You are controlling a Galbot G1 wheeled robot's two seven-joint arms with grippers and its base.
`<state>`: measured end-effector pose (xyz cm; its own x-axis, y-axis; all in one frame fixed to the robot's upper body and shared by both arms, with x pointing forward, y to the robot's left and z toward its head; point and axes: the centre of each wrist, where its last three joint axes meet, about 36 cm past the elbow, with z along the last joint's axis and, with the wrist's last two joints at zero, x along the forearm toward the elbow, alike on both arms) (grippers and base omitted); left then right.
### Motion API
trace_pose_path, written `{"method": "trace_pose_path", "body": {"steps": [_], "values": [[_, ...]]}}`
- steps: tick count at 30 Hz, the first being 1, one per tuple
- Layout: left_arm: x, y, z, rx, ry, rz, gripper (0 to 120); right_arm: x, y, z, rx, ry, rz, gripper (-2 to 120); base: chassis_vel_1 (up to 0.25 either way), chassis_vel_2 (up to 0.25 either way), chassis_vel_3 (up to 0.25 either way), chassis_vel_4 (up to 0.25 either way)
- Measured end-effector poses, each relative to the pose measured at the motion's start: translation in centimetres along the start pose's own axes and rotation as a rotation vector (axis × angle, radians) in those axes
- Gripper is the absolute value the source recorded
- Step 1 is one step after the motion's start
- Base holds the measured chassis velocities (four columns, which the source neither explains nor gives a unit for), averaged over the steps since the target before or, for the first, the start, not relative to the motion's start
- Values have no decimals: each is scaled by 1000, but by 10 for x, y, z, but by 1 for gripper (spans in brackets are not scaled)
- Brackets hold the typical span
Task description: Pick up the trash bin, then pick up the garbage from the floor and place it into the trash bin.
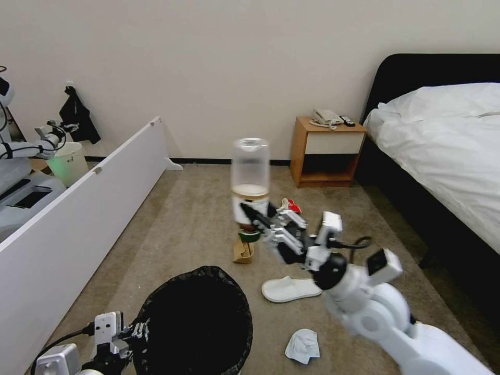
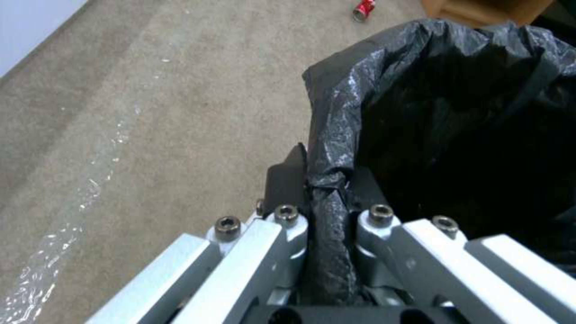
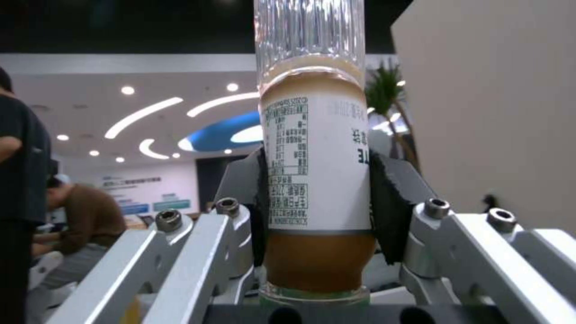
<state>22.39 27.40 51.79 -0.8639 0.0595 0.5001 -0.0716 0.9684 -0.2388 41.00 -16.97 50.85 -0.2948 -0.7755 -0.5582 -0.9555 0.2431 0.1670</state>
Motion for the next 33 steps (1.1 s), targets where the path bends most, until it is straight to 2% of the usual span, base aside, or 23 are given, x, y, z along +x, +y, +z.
{"method": "trace_pose_path", "body": {"steps": [2, 8, 18, 19, 22, 24, 25, 27, 28, 30, 31, 33], "values": [[0, 0, -1, -3, -2, -1, 4, -10, 5, 16, -34, 4, -27, 33, 0, 0, 0, 0], [0, 1, -2, -3, -6, -5, 4, -17, 11, 33, -66, 14, -57, 33, 0, 0, 0, 0], [1, 2, -1, 18, 12, -9, 4, 8, 24, 48, -114, 70, -85, 33, 0, 0, 0, 0], [0, 2, -2, 24, 15, -7, 4, 13, 27, 52, -120, 84, -80, 38, 0, 0, 0, 0], [0, 2, -2, 25, 16, -7, 4, 18, 30, 56, -123, 98, -74, 45, 0, 0, 0, 0], [1, 2, -2, 25, 18, -9, 4, 25, 32, 58, -124, 117, -68, 54, 0, 0, 0, 0], [1, 2, -2, 25, 18, -9, 4, 25, 32, 58, -124, 117, -68, 54, 0, 0, 0, 0], [1, 3, -2, 25, 20, -9, 4, 29, 35, 59, -126, 123, -63, 64, 0, 0, 0, 0], [1, 3, -2, 25, 20, -9, 4, 29, 35, 59, -126, 123, -63, 64, 0, 0, 0, 0], [1, 2, -2, 31, 23, -6, 4, 30, 37, 60, -126, 126, -61, 76, 0, 0, 0, 0], [1, 2, -2, 31, 23, -6, 4, 30, 37, 60, -126, 126, -61, 76, 0, 0, 0, 0], [1, 2, -1, 40, 31, 0, 4, 31, 37, 61, -125, 127, -61, 88, 0, 0, 0, 0]]}}
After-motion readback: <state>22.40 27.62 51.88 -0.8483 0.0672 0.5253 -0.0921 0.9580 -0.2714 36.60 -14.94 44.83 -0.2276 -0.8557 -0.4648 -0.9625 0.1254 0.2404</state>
